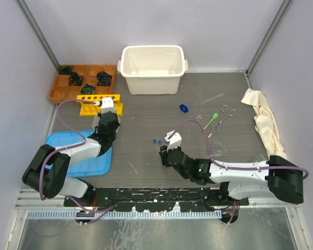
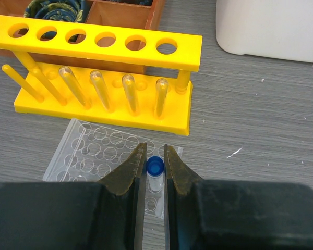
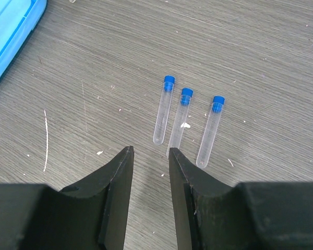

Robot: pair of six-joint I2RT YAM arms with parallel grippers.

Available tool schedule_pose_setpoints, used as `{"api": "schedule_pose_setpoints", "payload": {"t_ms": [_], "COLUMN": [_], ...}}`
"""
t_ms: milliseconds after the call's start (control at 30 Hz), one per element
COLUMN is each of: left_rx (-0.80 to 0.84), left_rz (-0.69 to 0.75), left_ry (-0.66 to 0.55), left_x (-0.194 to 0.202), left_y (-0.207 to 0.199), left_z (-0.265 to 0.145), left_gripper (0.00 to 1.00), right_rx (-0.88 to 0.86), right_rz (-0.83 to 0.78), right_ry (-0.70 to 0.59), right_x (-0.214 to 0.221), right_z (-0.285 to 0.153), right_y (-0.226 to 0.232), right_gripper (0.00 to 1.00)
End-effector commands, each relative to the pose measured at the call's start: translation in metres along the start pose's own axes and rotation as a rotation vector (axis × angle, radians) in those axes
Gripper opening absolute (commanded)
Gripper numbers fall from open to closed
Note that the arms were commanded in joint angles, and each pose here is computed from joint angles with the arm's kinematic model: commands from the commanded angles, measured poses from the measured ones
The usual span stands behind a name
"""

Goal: Organize the chemistry lab equipment
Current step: Insert the test tube into the slot of the test tube rack.

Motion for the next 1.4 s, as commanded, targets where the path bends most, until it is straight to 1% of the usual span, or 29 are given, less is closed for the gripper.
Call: {"api": "schedule_pose_setpoints", "payload": {"t_ms": [0,133,200,300,400,433,700,833,900,933,1067,1233,1367], "left_rx": [-0.021,-0.014,-0.009,-0.006,0.002,0.004,0.004,0.005,0.006,0.007,0.002,0.002,0.045], "left_rz": [-0.033,-0.041,-0.035,-0.026,-0.032,-0.035,-0.043,-0.051,-0.06,-0.064,-0.07,-0.11,-0.182], "left_ry": [-0.026,-0.013,0.013,0.056,0.069,0.068,0.071,0.068,0.06,0.055,0.042,0.006,-0.048], "left_x": [-0.007,-0.005,-0.002,0.002,0.004,0.004,0.007,0.007,0.006,0.005,0.001,-0.014,-0.039], "left_y": [0.003,0.0,-0.002,-0.005,-0.006,-0.006,-0.005,-0.005,-0.004,-0.004,-0.002,0.005,0.013], "left_z": [0.002,0.004,0.006,0.007,0.007,0.007,0.003,0.002,0.001,0.001,-0.001,-0.011,-0.032], "left_gripper": [0.0,0.0,0.0,0.04,0.11,0.12,0.12,0.3,0.45,0.48,0.55,0.58,0.58], "right_rx": [-0.02,-0.022,-0.023,-0.024,-0.02,-0.019,-0.016,-0.016,-0.017,-0.017,-0.019,-0.013,0.056], "right_rz": [0.044,0.046,0.048,0.05,0.051,0.05,0.051,0.048,0.049,0.048,0.05,0.061,0.091], "right_ry": [-0.036,-0.036,-0.037,-0.041,-0.041,-0.041,-0.042,-0.039,-0.037,-0.036,-0.036,-0.037,-0.026], "right_x": [-0.01,-0.011,-0.011,-0.012,-0.012,-0.011,-0.012,-0.011,-0.011,-0.011,-0.011,-0.013,-0.018], "right_z": [0.0,0.0,-0.001,-0.002,-0.001,-0.001,-0.001,-0.001,0.0,0.0,0.0,-0.001,0.002], "right_y": [0.006,0.007,0.006,0.006,0.005,0.005,0.004,0.004,0.005,0.005,0.006,0.005,-0.005], "right_gripper": [0.4,0.4,0.4,0.4,0.4,0.4,0.4,0.4,0.4,0.4,0.4,0.4,0.4]}}
Point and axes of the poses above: each gripper's point midway between its finger pads, its own z axis out along the fingers, its own y axis along the line the jaws close on, x = y × z, the point moved 5 cm from there along -z, back along the fingers, and after that the axes turned 15 degrees about z, right-handed, at the moved point
